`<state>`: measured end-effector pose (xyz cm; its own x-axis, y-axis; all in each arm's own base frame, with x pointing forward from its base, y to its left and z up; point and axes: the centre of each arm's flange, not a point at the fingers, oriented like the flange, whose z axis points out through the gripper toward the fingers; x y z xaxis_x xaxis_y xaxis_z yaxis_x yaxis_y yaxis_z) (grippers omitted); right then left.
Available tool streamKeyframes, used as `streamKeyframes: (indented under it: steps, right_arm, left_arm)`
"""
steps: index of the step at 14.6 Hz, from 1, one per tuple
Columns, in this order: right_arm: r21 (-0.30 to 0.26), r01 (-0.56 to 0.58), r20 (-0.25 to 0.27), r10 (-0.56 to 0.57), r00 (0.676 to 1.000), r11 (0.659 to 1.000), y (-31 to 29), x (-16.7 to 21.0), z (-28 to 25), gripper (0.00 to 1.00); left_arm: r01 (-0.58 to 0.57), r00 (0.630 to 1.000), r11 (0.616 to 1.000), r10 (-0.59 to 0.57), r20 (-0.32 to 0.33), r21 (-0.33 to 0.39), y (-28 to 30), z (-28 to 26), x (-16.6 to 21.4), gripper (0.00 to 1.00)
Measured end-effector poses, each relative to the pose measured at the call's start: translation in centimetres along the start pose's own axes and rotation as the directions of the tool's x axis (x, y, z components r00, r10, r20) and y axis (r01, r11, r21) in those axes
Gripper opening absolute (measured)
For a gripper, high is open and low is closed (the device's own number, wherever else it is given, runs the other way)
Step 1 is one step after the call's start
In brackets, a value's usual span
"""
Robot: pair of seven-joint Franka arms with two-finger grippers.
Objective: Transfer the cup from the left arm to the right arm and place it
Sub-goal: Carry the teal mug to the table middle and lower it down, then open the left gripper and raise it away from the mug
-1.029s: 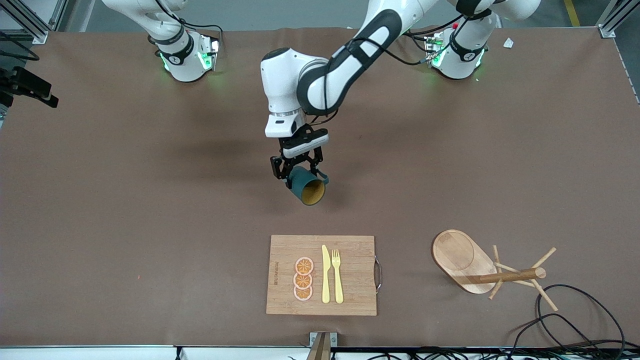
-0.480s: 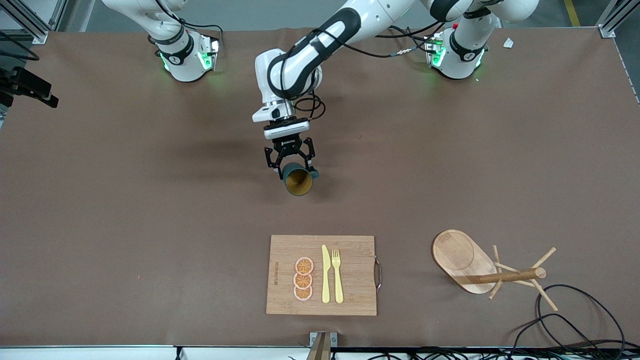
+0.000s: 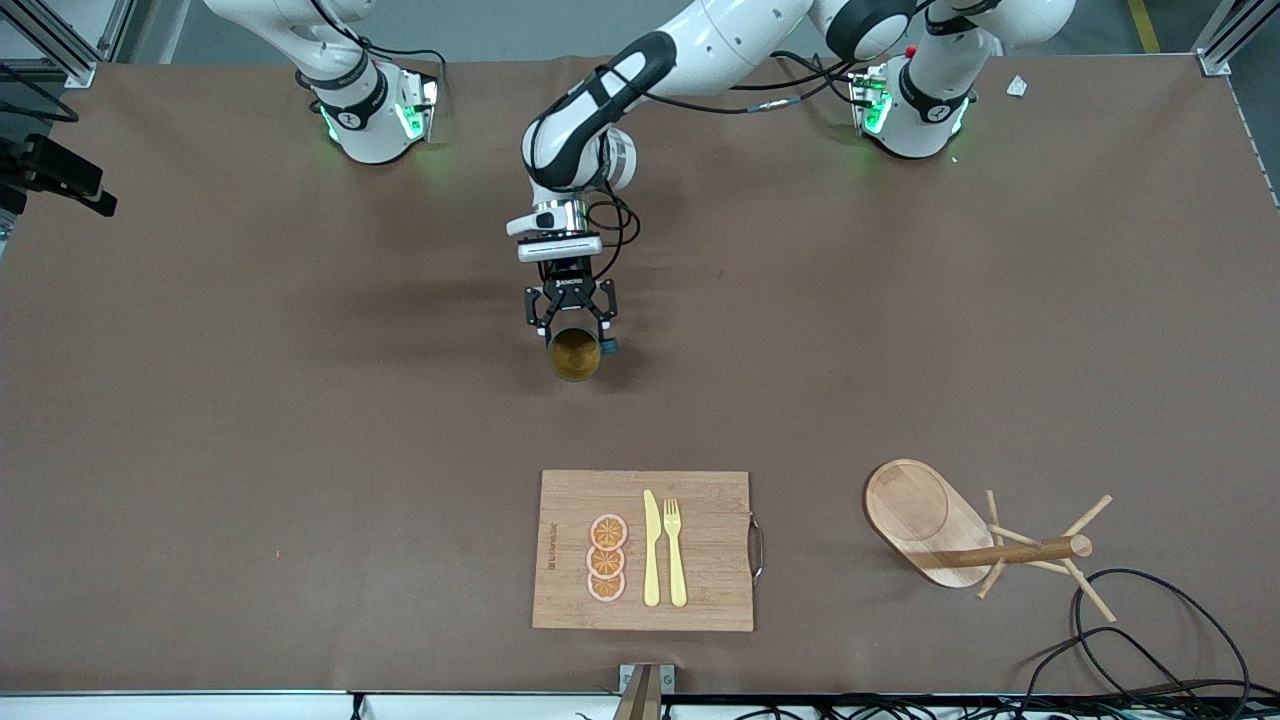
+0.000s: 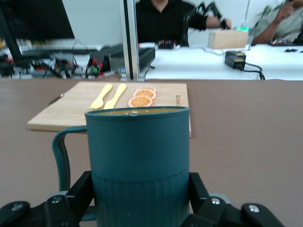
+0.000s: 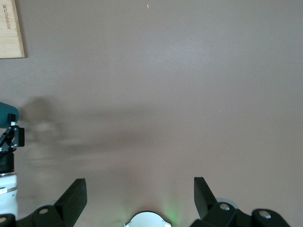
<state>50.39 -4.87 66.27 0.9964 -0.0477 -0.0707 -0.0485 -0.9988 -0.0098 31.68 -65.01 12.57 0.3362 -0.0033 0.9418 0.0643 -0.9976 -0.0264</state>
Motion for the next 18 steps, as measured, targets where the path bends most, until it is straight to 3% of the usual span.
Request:
streamKeyframes:
  steps: [6,9,11,13,15,18]
  right_arm:
    - [0.000,0.000,0.006,0.000,1.000,1.000,0.0,0.3,0.4,1.00]
    - [-0.001,0.001,0.009,-0.001,1.000,1.000,0.0,0.5,0.6,1.00]
    - [-0.001,0.001,0.010,-0.001,1.000,1.000,0.0,0.6,0.7,1.00]
    - [-0.001,0.001,0.011,-0.001,1.000,1.000,0.0,0.6,0.7,1.00]
    - [-0.001,0.000,0.013,0.000,1.000,1.000,0.1,0.7,0.9,1.00]
    - [-0.001,-0.001,0.031,0.001,1.000,1.000,0.1,1.5,1.9,1.00]
  left_arm:
    - [0.023,0.983,0.997,-0.036,-0.178,-0.075,-0.9,0.1,-6.4,0.85]
    - [0.031,0.973,0.995,-0.051,-0.226,-0.093,-1.4,0.4,-8.0,0.85]
    - [0.031,0.970,0.995,-0.052,-0.236,-0.095,-1.4,0.4,-8.2,0.88]
    - [0.039,0.970,0.994,-0.063,-0.235,-0.103,-1.2,0.1,-8.2,1.00]
    - [0.050,0.968,0.993,-0.074,-0.238,-0.106,-1.2,-1.0,-8.8,1.00]
    - [0.088,0.975,0.995,-0.098,-0.201,-0.055,-1.2,-4.2,-10.5,1.00]
